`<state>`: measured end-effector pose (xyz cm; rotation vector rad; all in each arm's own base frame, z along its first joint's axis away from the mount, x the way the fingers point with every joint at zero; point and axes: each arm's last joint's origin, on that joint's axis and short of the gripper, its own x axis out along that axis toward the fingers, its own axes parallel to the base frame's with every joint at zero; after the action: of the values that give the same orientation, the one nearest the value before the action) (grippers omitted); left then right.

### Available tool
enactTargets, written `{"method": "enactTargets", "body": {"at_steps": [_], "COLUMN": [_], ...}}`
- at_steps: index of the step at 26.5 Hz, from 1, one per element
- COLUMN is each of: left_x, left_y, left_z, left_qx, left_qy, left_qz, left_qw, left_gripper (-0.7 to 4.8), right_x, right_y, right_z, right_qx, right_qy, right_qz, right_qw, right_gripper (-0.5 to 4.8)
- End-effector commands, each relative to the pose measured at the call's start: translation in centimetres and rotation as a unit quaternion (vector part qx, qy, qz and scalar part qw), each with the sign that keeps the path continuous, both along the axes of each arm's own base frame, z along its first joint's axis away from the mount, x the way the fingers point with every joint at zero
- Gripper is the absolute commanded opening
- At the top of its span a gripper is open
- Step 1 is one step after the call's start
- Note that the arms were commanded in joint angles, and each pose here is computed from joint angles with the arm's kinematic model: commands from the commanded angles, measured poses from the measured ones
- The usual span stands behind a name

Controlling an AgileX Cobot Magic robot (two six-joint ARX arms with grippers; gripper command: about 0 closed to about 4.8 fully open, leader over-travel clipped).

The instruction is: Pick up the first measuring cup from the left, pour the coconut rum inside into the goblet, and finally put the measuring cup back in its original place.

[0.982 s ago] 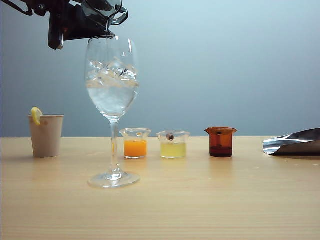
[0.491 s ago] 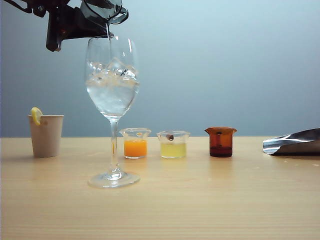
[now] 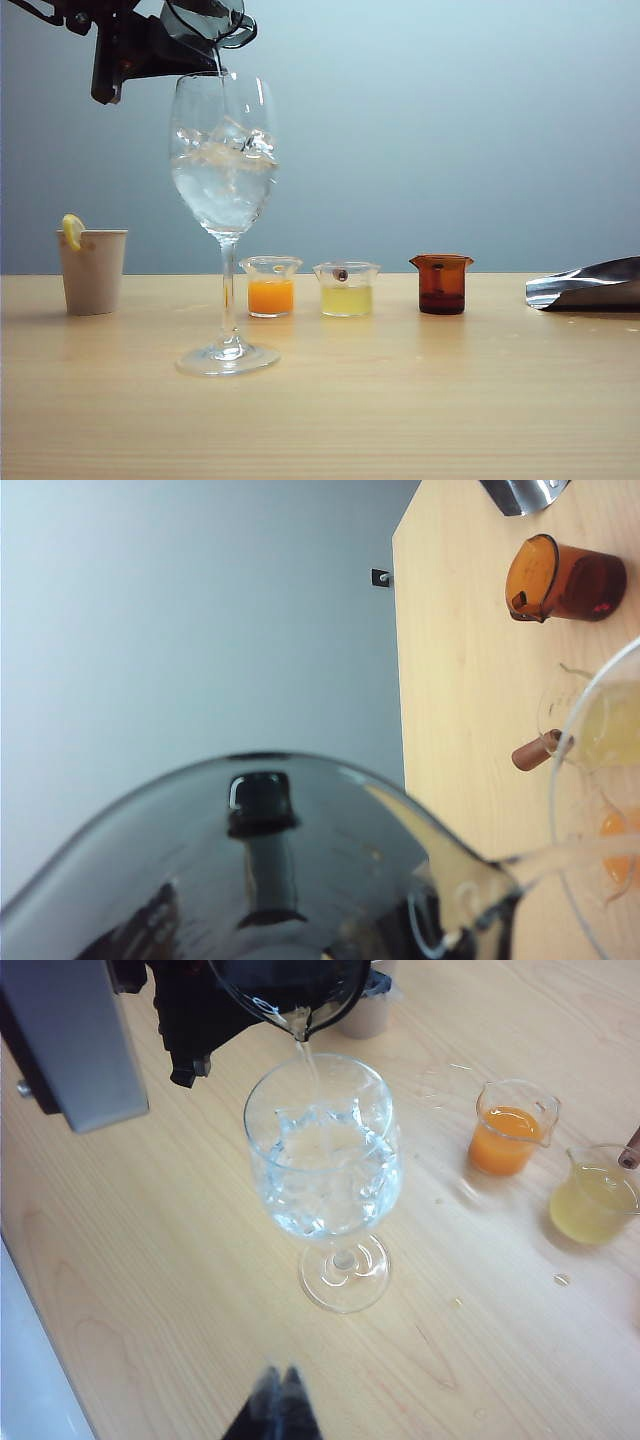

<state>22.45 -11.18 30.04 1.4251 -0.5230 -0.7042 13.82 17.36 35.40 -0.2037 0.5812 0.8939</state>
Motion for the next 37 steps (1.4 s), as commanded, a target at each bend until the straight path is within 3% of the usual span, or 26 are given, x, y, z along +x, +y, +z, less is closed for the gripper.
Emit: {"method": "enactTargets", "body": {"at_steps": [1, 7, 9, 13, 23, 31, 37], "left_x": [0.0, -0.1, -0.1, -0.1, -0.1, -0.3, -0.2], "left_y": [0.0, 0.0, 0.0, 0.0, 0.0, -0.1, -0.1], "left_z": [0.4, 0.1, 0.1, 0.1, 0.0, 0.0, 0.0], "left_qx": [-0.004, 0.003, 0.014, 0.03, 0.067, 0.064, 0.094], "left_qy": [-0.01, 0.003, -0.008, -0.023, -0.056, -0.057, -0.091], "left_qz": [-0.003, -0.003, -0.004, -0.006, -0.016, -0.037, -0.04], "left_qw": [1.0, 1.0, 1.0, 0.999, 0.996, 0.996, 0.991], "left_gripper": [1.68, 1.69, 1.68, 1.43, 1.43, 1.44, 1.44], "right_x": [0.0, 0.0, 0.9, 1.3, 1.3, 1.3, 1.3], "right_y": [0.0, 0.0, -0.2, -0.6, -0.6, -0.6, -0.6], "right_z": [0.2, 0.2, 0.5, 0.7, 0.7, 0.7, 0.7], "right_qx": [0.005, 0.006, 0.008, -0.018, -0.018, -0.018, -0.018], "right_qy": [-0.005, -0.005, -0.042, -0.093, -0.093, -0.093, -0.093], "right_qz": [0.001, -0.004, -0.12, -0.212, -0.211, -0.212, -0.212], "right_qw": [1.0, 1.0, 0.992, 0.973, 0.973, 0.973, 0.973], "right_gripper": [-0.09, -0.09, -0.09, -0.09, -0.09, -0.09, -0.09]}}
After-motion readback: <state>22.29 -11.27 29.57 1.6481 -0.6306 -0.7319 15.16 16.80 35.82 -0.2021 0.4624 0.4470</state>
